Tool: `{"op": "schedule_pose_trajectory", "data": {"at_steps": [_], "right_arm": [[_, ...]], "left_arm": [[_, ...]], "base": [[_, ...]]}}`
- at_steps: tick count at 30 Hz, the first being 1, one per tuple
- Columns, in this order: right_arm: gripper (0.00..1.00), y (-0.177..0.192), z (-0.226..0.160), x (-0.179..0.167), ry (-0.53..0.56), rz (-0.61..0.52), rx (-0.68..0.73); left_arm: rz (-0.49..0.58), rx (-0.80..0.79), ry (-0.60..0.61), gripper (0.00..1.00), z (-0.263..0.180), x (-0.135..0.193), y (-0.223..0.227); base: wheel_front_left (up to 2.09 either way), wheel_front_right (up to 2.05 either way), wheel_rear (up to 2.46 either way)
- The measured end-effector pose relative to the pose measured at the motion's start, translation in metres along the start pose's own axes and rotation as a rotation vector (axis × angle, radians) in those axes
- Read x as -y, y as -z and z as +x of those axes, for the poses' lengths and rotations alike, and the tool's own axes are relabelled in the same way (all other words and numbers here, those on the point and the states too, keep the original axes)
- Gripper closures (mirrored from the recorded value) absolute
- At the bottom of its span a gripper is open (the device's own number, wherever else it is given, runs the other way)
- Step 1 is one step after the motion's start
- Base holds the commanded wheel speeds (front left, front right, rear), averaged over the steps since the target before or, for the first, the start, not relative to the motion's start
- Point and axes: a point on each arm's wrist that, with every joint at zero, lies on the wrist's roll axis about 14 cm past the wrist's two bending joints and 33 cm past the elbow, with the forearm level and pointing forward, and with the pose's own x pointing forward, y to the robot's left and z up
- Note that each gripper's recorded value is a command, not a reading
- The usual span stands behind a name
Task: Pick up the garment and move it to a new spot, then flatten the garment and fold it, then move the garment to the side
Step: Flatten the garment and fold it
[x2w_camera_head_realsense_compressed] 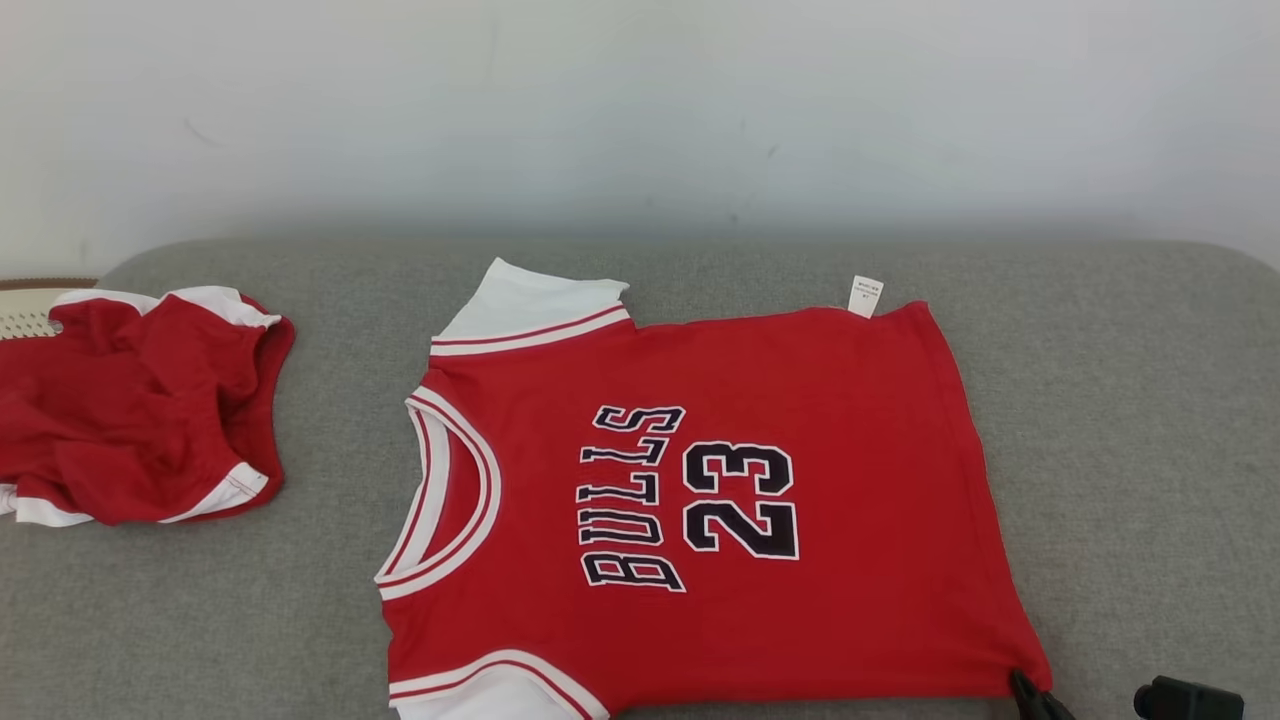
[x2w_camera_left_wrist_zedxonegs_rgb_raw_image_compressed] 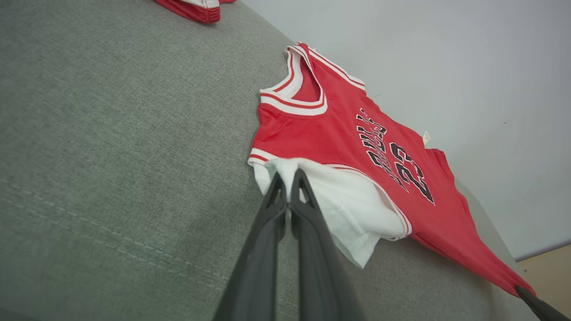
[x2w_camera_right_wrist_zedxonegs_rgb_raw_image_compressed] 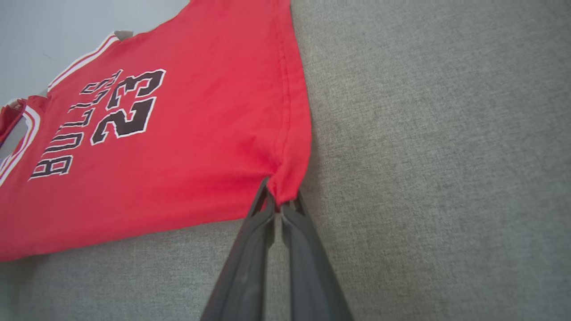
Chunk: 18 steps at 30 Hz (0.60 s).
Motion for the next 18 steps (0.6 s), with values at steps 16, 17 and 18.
{"op": "schedule_pose_trajectory", "data": {"at_steps": [16,17,18], "right_arm": [[1.0,-0.055,0.043,-0.019,-0.052,-0.065,0.078],[1.0,-0.058,0.047,-0.018,-0.049,-0.066,0.08],[1.0,-0.059,0.051,-0.017,-0.046,-0.063,0.076]], "left_arm": [[0.129,0.123,0.203,1.0,0.094,0.036,-0.054],[0.139,0.121,0.208,1.0,0.101,0.035,-0.055],[0.146,0.112,0.211,1.0,0.108,0.035,-0.054]], "base": [[0.0,0.0,0.0],[0.0,0.0,0.0],[0.0,0.0,0.0]]}}
